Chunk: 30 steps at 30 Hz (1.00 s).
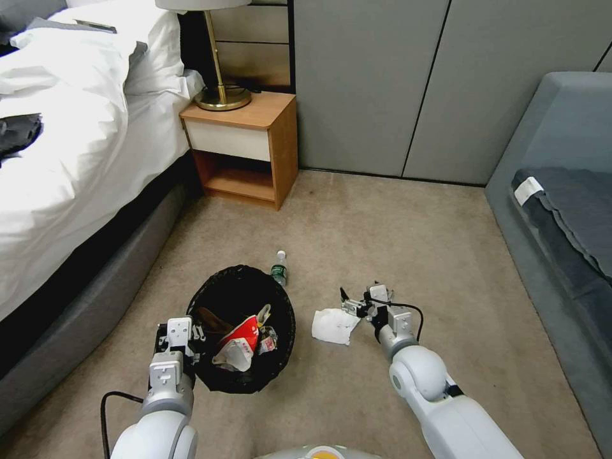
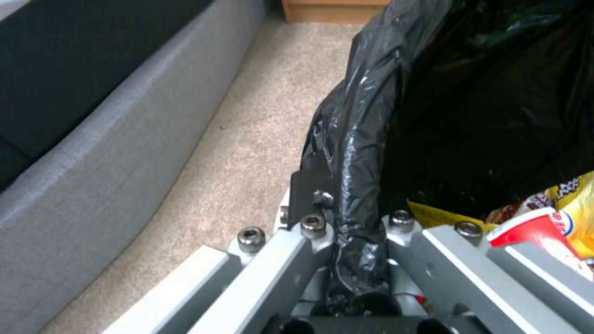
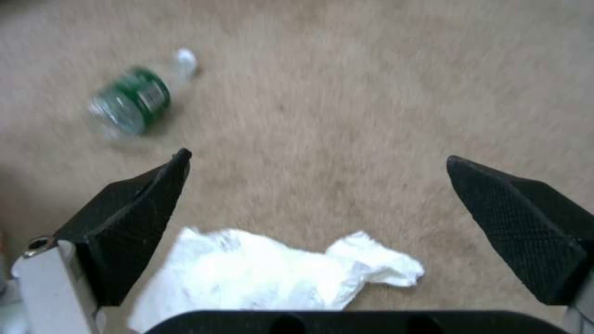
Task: Pick up the trash bin, then pick up the garbage from the floor and place it into the trash bin.
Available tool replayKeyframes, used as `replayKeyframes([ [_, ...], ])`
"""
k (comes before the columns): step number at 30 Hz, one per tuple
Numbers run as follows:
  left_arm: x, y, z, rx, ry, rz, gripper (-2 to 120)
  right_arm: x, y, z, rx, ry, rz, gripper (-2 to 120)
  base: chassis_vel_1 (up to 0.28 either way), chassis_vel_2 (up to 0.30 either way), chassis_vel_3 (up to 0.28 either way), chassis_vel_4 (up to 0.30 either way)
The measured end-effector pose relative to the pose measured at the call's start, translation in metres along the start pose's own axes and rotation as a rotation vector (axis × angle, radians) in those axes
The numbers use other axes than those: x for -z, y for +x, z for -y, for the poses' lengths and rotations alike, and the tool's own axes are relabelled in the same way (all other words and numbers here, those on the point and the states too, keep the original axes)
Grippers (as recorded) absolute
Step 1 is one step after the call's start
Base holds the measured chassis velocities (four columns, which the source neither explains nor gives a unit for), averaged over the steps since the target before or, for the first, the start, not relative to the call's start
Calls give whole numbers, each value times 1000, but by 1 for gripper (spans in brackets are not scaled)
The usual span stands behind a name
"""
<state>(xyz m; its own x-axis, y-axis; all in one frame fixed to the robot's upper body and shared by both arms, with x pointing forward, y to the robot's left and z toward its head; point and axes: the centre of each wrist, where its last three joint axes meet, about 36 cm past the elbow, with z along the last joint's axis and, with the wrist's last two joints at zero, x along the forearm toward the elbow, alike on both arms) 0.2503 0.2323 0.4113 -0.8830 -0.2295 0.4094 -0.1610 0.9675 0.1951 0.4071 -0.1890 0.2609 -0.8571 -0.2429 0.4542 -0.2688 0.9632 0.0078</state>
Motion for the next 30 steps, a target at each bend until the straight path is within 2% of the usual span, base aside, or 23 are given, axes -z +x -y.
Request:
replayKeyframes([
  [3, -2, -1, 2, 0, 0, -7, 0, -17, -25, 3, 8, 32, -32, 100, 0, 0, 0, 0],
  [8, -3, -1, 3, -3, -1, -11, 0, -28, -38, 6, 9, 45, -60, 100, 0, 0, 0, 0],
  [10, -4, -1, 3, -4, -3, -14, 0, -51, -57, 15, 33, 66, -103, 100, 0, 0, 0, 0],
  [16, -8, 2, 5, -6, -9, -25, 0, -59, -67, 20, 79, 65, -130, 100, 0, 0, 0, 0],
  [30, -6, 4, 3, -2, -10, -22, 0, -82, -76, 14, 115, 80, -172, 100, 0, 0, 0, 0],
])
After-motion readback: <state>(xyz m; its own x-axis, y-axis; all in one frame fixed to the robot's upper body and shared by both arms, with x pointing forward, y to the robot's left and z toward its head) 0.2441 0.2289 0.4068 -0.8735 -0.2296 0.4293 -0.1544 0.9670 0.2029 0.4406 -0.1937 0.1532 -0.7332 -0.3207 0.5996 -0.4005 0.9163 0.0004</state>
